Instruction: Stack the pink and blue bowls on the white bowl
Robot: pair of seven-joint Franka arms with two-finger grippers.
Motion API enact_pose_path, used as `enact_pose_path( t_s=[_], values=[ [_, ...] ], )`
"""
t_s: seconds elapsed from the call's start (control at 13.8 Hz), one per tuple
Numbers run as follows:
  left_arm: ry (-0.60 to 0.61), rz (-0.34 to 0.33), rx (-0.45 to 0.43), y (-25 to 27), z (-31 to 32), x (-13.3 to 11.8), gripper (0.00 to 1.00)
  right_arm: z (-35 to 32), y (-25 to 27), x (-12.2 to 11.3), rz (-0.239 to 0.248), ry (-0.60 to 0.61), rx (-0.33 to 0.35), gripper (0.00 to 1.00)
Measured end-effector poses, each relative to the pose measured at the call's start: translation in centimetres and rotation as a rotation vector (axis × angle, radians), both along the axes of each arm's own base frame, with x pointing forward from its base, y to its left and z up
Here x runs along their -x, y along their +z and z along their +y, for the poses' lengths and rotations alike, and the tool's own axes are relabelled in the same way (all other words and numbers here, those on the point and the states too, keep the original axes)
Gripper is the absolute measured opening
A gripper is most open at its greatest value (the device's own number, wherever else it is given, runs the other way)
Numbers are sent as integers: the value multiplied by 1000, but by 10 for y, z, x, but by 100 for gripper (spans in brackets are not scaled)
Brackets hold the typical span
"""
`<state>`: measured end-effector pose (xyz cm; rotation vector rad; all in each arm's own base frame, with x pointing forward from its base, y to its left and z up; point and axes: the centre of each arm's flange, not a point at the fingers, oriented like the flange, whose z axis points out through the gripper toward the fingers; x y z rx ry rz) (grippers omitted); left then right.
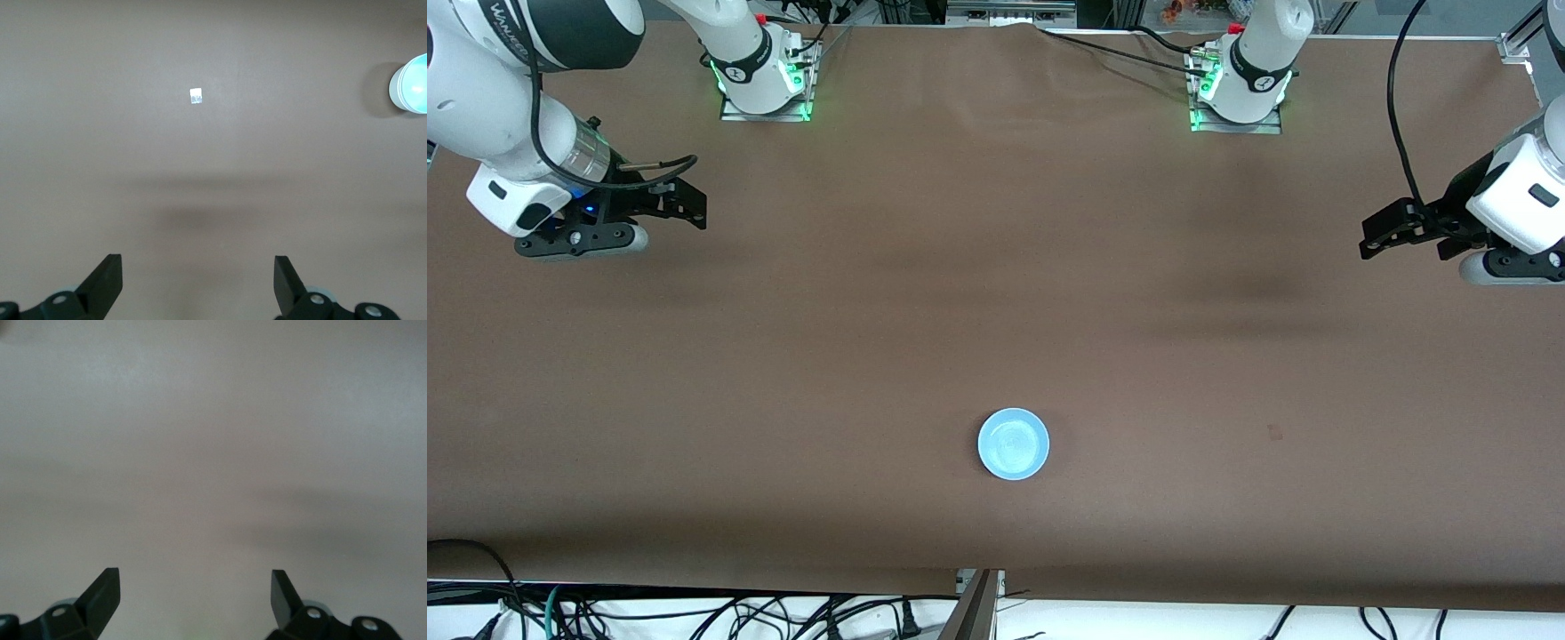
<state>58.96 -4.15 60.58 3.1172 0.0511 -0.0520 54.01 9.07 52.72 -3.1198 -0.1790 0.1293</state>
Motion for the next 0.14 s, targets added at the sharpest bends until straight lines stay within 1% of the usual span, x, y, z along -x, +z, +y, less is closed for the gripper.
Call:
enact_pose_path(
  t_s=[0.14],
  values=[
    [0, -10, 0, 4, 0, -1, 100, -3, 6, -1, 7, -4, 1, 100]
  ],
)
